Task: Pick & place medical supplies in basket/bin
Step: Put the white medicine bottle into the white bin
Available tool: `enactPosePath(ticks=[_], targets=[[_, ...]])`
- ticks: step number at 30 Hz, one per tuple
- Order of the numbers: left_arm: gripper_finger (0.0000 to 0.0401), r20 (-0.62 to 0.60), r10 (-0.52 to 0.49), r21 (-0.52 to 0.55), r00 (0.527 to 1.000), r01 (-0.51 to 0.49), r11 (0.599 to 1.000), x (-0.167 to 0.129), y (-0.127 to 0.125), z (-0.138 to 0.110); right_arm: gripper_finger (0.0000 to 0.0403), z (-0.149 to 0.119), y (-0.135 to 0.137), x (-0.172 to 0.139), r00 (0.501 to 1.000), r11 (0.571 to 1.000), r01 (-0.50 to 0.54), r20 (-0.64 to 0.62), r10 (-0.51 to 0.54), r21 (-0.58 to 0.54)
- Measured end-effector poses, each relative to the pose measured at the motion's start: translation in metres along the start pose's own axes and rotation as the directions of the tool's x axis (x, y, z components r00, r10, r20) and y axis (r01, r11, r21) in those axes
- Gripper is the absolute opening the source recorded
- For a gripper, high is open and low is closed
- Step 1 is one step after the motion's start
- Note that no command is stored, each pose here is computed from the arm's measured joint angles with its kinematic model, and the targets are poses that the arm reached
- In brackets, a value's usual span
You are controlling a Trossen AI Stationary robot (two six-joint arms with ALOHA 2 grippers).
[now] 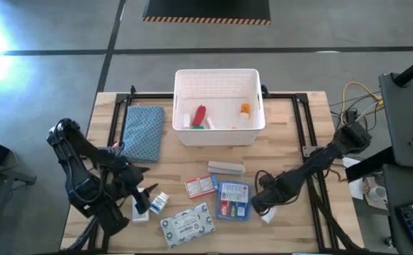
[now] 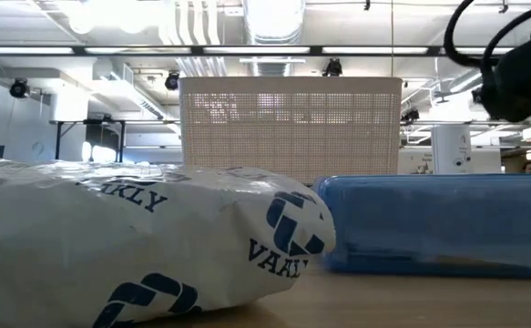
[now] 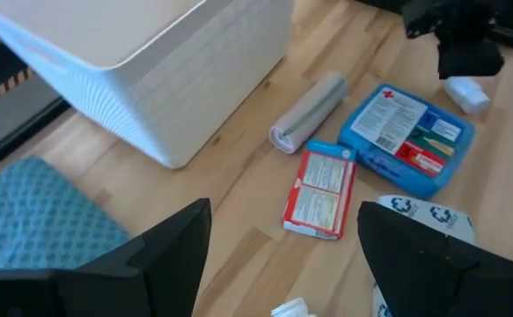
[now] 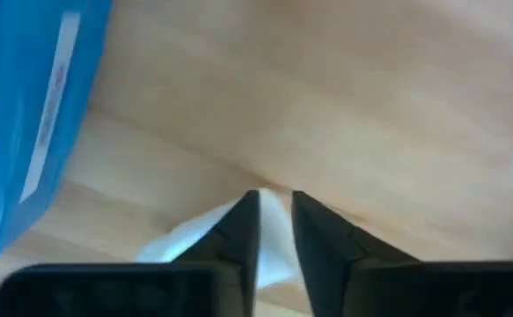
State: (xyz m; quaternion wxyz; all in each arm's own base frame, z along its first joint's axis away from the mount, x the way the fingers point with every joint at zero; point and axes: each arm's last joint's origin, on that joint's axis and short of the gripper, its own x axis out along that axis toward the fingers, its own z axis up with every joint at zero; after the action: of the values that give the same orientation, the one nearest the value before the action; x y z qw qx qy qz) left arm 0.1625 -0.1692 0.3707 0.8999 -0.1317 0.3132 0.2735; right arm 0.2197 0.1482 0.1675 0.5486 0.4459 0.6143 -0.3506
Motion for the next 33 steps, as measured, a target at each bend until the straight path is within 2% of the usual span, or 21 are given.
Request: enactPosePath(ticks=[3, 7, 9, 10, 12, 13, 16, 18, 19, 21, 22, 25, 29, 31, 33], targets=[[0.0265, 0.000, 0.005, -0.048, 1.000, -0.005, 0.999, 0.002, 0.008, -0.003, 0.0047, 0.003, -0.008, -0.012, 0.997, 0.999, 0.001, 0.072, 0.001, -0.032], [0.0265, 0.001, -0.001, -0.099, 1.000, 0.001, 0.995, 0.002, 0.018, -0.004, 0.0075, 0.007, -0.016, -0.031, 0.993, 0.981, -0.026, 0.110, 0.047, -0.191], [0.0265, 0.017, -0.014, -0.121, 1.000, 0.016, 0.992, 0.003, 0.021, -0.005, 0.0101, 0.007, -0.018, -0.039, 0.991, 0.942, -0.048, 0.101, 0.087, -0.332], [0.0265, 0.035, -0.024, -0.138, 0.999, 0.029, 0.990, 0.003, 0.021, -0.005, 0.0116, 0.007, -0.018, -0.042, 0.990, 0.904, -0.057, 0.096, 0.108, -0.423], [0.0265, 0.070, -0.042, -0.166, 0.997, 0.053, 0.985, 0.004, 0.019, -0.005, 0.0148, 0.002, -0.017, -0.046, 0.986, 0.783, -0.062, 0.082, 0.143, -0.619], [0.0265, 0.082, -0.051, -0.180, 0.995, 0.065, 0.981, 0.005, 0.018, -0.005, 0.0164, -0.001, -0.015, -0.047, 0.984, 0.701, -0.060, 0.076, 0.161, -0.711], [0.0265, 0.107, -0.078, -0.221, 0.991, 0.100, 0.970, 0.007, 0.013, -0.006, 0.0208, -0.008, -0.007, -0.048, 0.982, 0.401, -0.018, 0.060, 0.181, -0.916], [0.0265, 0.114, -0.102, -0.254, 0.988, 0.129, 0.959, 0.009, 0.008, -0.009, 0.0229, -0.012, 0.001, -0.045, 0.981, 0.226, 0.028, 0.070, 0.182, -0.974], [0.0265, 0.117, -0.114, -0.269, 0.987, 0.142, 0.953, 0.010, 0.006, -0.010, 0.0238, -0.012, 0.004, -0.043, 0.983, 0.153, 0.053, 0.078, 0.168, -0.987], [0.0265, 0.124, -0.134, -0.297, 0.983, 0.166, 0.940, 0.013, 0.002, -0.012, 0.0254, -0.014, 0.010, -0.034, 0.986, 0.020, 0.103, 0.105, 0.132, -0.994], [0.0265, 0.129, -0.144, -0.310, 0.981, 0.178, 0.934, 0.014, 0.000, -0.013, 0.0262, -0.014, 0.012, -0.029, 0.987, -0.033, 0.121, 0.117, 0.109, -0.992], [0.0265, 0.144, -0.171, -0.349, 0.975, 0.212, 0.913, 0.017, -0.006, -0.016, 0.0281, -0.012, 0.018, -0.015, 0.985, -0.133, 0.174, 0.170, 0.042, -0.976], [0.0265, 0.180, -0.184, -0.406, 0.966, 0.244, 0.881, 0.019, -0.010, -0.018, 0.0302, -0.010, 0.017, 0.000, 0.985, -0.258, 0.161, 0.173, -0.024, -0.953], [0.0265, 0.196, -0.179, -0.427, 0.964, 0.248, 0.870, 0.019, -0.011, -0.018, 0.0311, -0.010, 0.015, 0.003, 0.986, -0.294, 0.145, 0.164, -0.041, -0.945], [0.0265, 0.202, -0.178, -0.438, 0.963, 0.252, 0.863, 0.020, -0.012, -0.018, 0.0318, -0.009, 0.013, 0.002, 0.987, -0.304, 0.140, 0.157, -0.030, -0.942]])
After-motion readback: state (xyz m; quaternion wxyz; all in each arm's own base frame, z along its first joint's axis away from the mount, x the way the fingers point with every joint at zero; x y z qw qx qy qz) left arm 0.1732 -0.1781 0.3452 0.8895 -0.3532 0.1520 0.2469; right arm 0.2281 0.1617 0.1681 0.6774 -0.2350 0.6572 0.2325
